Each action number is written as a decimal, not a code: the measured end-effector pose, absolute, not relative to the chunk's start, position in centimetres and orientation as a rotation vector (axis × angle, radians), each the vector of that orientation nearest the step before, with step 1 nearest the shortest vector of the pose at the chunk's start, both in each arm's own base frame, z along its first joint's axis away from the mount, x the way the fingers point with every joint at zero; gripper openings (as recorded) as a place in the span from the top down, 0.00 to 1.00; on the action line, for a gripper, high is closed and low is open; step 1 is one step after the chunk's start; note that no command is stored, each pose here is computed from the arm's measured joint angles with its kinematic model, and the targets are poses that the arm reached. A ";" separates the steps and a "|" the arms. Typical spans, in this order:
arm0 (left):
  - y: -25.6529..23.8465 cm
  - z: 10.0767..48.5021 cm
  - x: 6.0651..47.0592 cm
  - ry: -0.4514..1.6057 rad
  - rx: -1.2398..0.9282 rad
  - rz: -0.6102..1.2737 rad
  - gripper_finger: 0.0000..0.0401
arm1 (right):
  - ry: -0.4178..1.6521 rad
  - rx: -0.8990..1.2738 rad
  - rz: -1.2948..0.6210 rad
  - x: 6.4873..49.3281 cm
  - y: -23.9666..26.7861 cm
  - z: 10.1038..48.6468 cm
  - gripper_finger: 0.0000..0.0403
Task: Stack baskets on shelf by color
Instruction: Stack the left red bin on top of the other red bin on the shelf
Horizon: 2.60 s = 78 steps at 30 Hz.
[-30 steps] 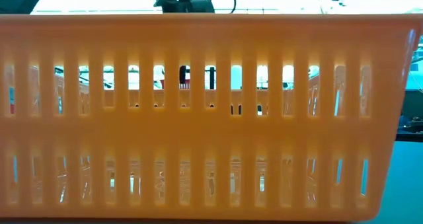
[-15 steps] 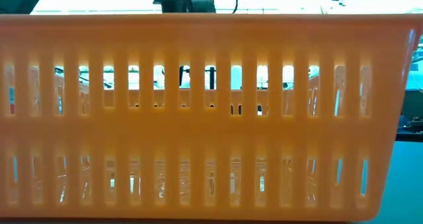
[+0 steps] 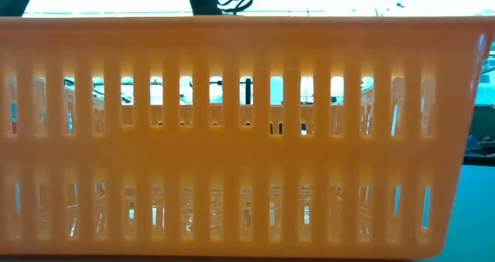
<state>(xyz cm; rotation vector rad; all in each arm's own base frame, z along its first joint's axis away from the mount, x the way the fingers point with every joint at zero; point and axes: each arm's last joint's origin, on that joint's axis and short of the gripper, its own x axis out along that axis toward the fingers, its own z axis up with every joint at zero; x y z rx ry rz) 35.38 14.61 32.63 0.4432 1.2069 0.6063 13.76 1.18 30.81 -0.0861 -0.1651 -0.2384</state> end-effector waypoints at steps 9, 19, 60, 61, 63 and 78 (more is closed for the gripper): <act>22.7 31.6 33.2 1.177 0.403 0.518 0.88 | -0.161 -0.108 -0.240 13.8 1.2 30.8 0.89; 27.0 31.5 30.4 1.095 0.359 0.375 0.59 | -0.149 -0.155 -0.247 13.8 1.2 30.7 0.89; 29.2 27.3 30.4 1.144 0.275 0.173 0.96 | -0.145 -0.174 -0.252 13.8 1.1 30.7 0.89; 29.1 27.3 30.3 1.148 0.274 0.169 0.96 | -0.145 -0.174 -0.252 13.8 1.1 30.7 0.89; 29.1 27.3 30.3 1.149 0.272 0.170 0.98 | -0.146 -0.174 -0.252 13.8 1.1 30.7 0.89; 28.5 31.5 29.5 1.007 0.268 0.185 0.96 | -0.146 -0.173 -0.253 13.8 1.1 30.7 0.89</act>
